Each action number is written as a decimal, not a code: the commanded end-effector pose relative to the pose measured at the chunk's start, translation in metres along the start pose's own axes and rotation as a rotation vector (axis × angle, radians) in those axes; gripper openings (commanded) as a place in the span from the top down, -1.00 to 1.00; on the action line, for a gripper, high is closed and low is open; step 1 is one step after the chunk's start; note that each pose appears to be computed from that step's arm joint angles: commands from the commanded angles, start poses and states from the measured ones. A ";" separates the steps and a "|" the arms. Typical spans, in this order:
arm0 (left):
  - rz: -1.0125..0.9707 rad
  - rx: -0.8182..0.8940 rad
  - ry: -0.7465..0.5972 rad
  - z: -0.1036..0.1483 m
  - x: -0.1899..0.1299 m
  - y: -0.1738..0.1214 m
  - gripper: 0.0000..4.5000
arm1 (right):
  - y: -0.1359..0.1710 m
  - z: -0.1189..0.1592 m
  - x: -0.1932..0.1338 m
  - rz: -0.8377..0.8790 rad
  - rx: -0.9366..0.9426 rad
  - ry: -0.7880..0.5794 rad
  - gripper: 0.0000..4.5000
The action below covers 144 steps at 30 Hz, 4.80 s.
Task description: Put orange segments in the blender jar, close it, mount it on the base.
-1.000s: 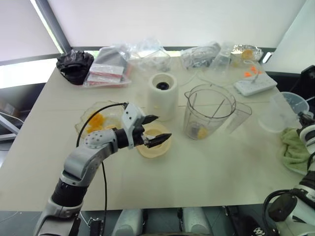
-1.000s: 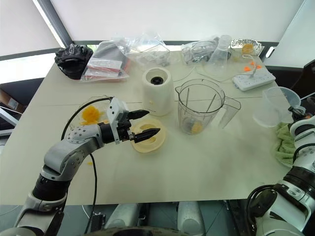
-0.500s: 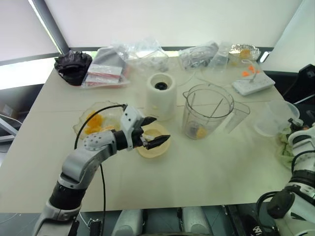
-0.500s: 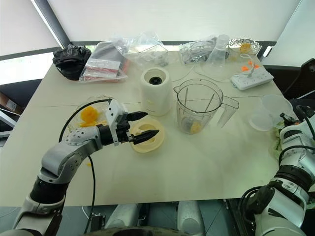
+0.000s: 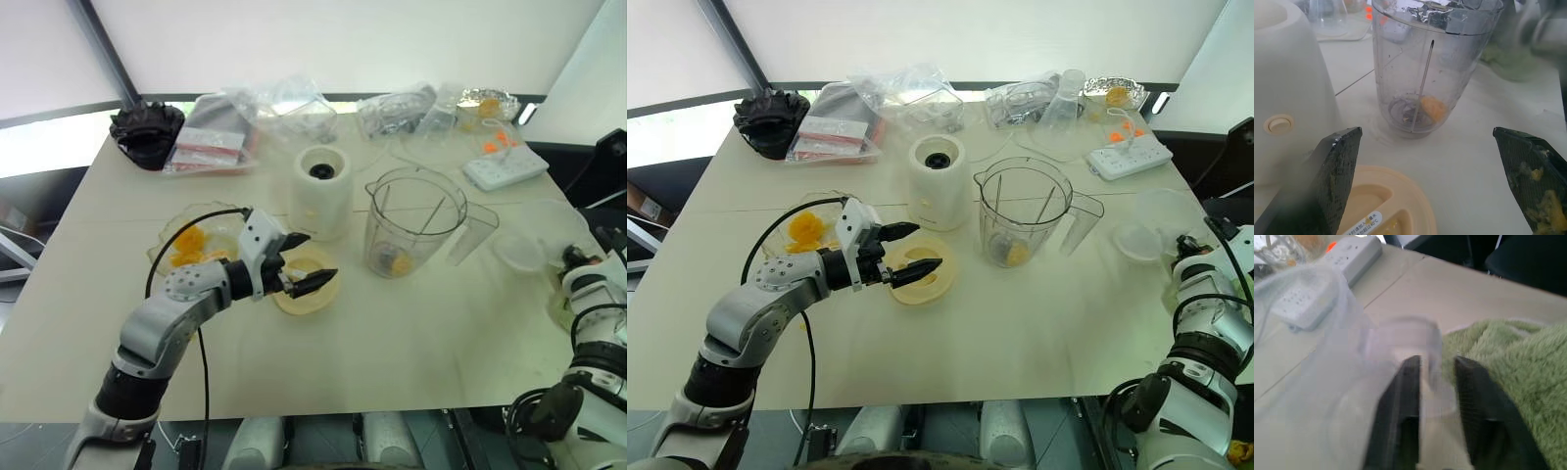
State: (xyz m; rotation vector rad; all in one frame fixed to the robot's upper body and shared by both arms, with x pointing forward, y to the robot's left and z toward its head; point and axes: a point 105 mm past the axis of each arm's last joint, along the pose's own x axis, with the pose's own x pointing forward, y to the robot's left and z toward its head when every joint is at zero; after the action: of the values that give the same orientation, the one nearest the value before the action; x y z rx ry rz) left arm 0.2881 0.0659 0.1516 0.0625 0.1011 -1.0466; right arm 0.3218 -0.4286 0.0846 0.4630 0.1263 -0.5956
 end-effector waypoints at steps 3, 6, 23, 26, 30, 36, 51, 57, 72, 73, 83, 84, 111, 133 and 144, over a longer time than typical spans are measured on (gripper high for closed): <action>-0.009 0.031 -0.037 0.012 -0.003 -0.003 -1.00 | -0.004 0.011 -0.002 -0.009 -0.052 -0.019 -0.81; -0.011 0.031 -0.037 0.012 -0.002 -0.004 -1.00 | -0.006 0.012 -0.006 -0.002 -0.063 -0.020 -0.98; -0.031 0.033 -0.033 0.011 0.000 -0.002 -1.00 | -0.004 0.038 -0.051 0.075 -0.170 -0.062 -0.98; -0.035 0.038 -0.026 0.010 -0.001 0.000 -1.00 | 0.003 0.044 -0.065 0.120 -0.203 -0.062 -0.98; -0.043 0.048 -0.009 0.009 -0.004 0.005 -1.00 | 0.012 0.052 -0.085 0.199 -0.256 -0.052 -0.98; -0.139 0.110 0.101 0.003 -0.016 0.022 -1.00 | 0.042 0.065 -0.131 0.434 -0.384 0.002 -0.98; -0.513 0.354 0.398 -0.012 -0.026 0.061 -0.75 | 0.106 0.032 -0.222 0.920 -0.517 0.139 -1.00; -0.531 0.440 0.466 -0.019 -0.011 0.084 -0.18 | 0.111 0.019 -0.231 0.938 -0.534 0.163 -1.00; -0.546 0.540 0.530 -0.045 0.024 0.087 -0.18 | 0.116 0.009 -0.240 0.943 -0.537 0.160 -1.00; -0.545 0.544 0.539 -0.048 0.025 0.087 -0.18 | 0.116 0.009 -0.240 0.942 -0.538 0.158 -1.00; -0.512 0.557 0.564 -0.062 0.044 0.081 -0.18 | 0.109 0.013 -0.238 0.892 -0.564 0.122 -1.00; -0.513 0.557 0.564 -0.062 0.045 0.080 -0.18 | 0.109 0.013 -0.238 0.888 -0.567 0.119 -1.00; -0.520 0.552 0.522 -0.050 0.063 0.072 0.87 | 0.119 -0.009 -0.200 0.744 -0.534 0.042 -1.00; -0.515 0.556 0.264 0.007 0.059 0.071 0.87 | 0.127 -0.023 -0.127 0.478 -0.479 -0.077 -1.00; -0.448 0.557 0.196 0.023 0.055 0.076 0.87 | 0.139 -0.025 -0.110 0.425 -0.415 -0.117 -1.00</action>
State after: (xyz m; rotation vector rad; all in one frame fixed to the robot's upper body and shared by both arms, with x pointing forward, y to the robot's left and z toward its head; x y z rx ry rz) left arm 0.3768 0.0524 0.1461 0.6815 0.0819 -1.5405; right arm 0.3088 -0.2585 0.1318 0.0544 0.0843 -0.1533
